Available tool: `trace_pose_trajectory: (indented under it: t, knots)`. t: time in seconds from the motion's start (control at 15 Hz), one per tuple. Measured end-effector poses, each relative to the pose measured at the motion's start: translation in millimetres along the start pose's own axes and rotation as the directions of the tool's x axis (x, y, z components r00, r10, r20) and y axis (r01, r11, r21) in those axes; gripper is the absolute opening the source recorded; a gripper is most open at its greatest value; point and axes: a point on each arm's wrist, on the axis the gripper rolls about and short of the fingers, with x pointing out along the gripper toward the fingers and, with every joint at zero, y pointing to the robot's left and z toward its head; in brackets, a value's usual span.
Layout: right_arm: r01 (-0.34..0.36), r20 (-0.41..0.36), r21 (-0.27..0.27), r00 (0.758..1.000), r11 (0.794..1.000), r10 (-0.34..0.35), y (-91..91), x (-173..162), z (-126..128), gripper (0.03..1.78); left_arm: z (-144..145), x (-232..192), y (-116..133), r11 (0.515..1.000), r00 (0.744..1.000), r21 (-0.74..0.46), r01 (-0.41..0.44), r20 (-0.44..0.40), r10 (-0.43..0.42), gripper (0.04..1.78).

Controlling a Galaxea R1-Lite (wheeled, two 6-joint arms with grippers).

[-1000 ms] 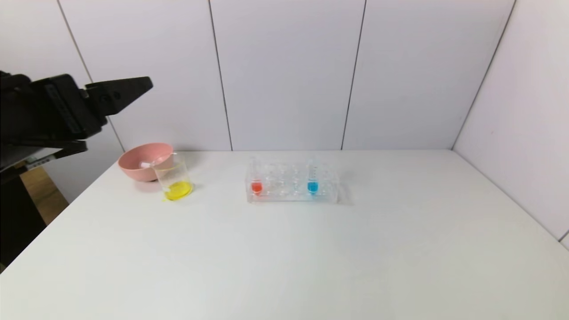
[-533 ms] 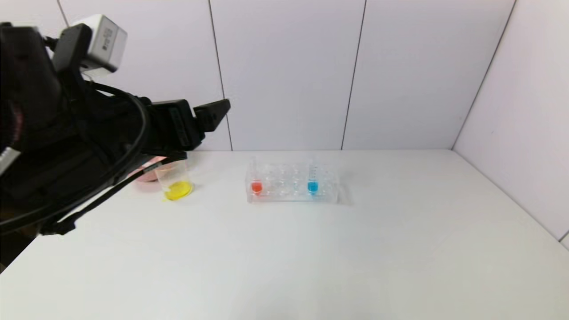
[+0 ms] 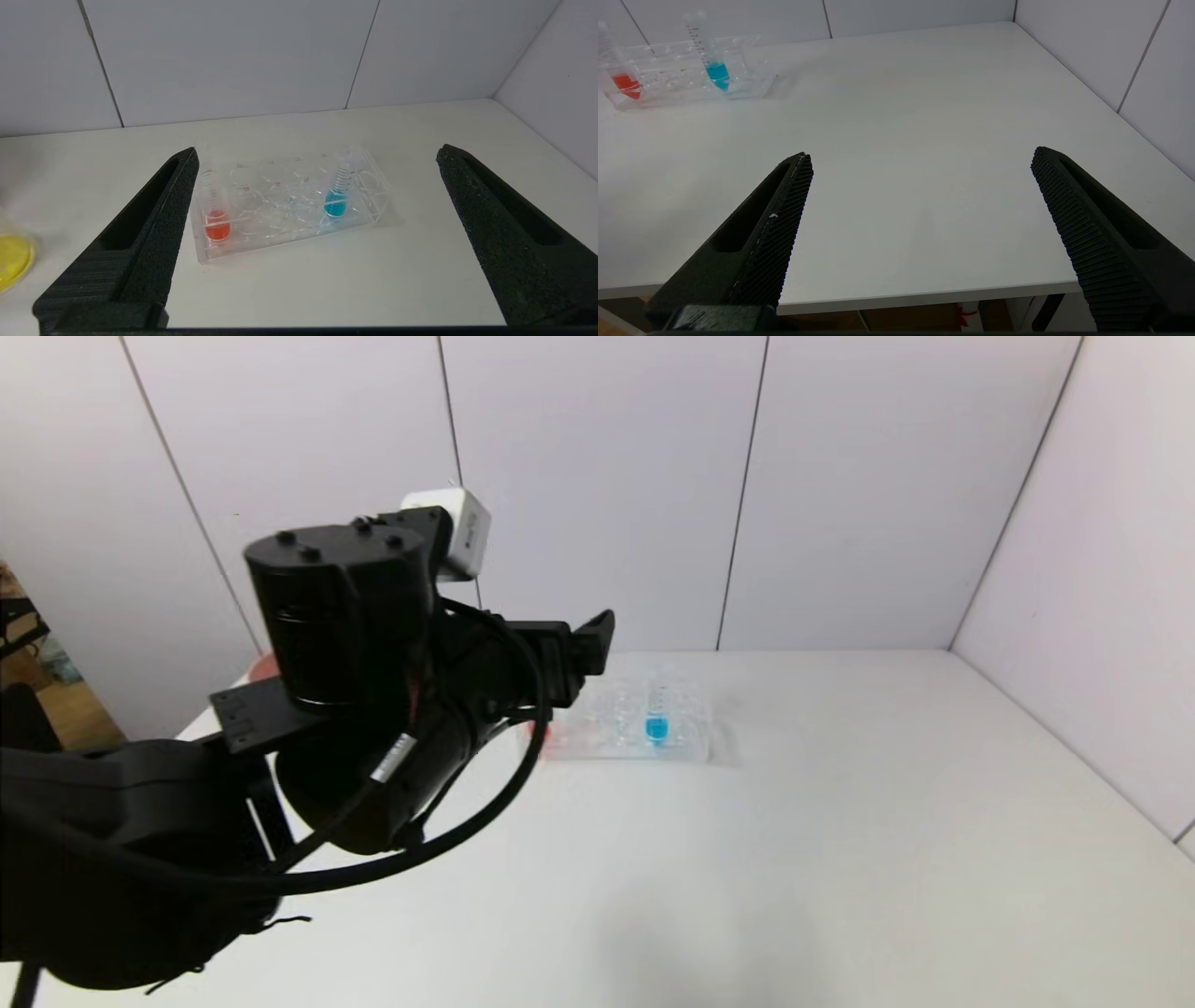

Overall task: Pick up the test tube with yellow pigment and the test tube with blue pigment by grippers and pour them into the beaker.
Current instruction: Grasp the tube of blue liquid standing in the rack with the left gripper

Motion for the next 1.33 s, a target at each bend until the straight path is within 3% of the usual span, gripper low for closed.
trace_pose_trajectory:
  t: [0.6,1.33]
  knots:
    - [0.0,-0.001,0.0,1.0,1.0,0.0,0.0,0.0,-0.1,1.71,-72.1,61.5,-39.5,0.999,0.997,-0.031,-0.033,-0.07,0.031,1.78]
    - [0.0,0.0,0.0,1.0,1.0,0.0,0.0,0.0,0.0,1.71,-128.0,112.3,-52.9,0.999,0.994,-0.012,-0.051,-0.094,0.05,1.78]
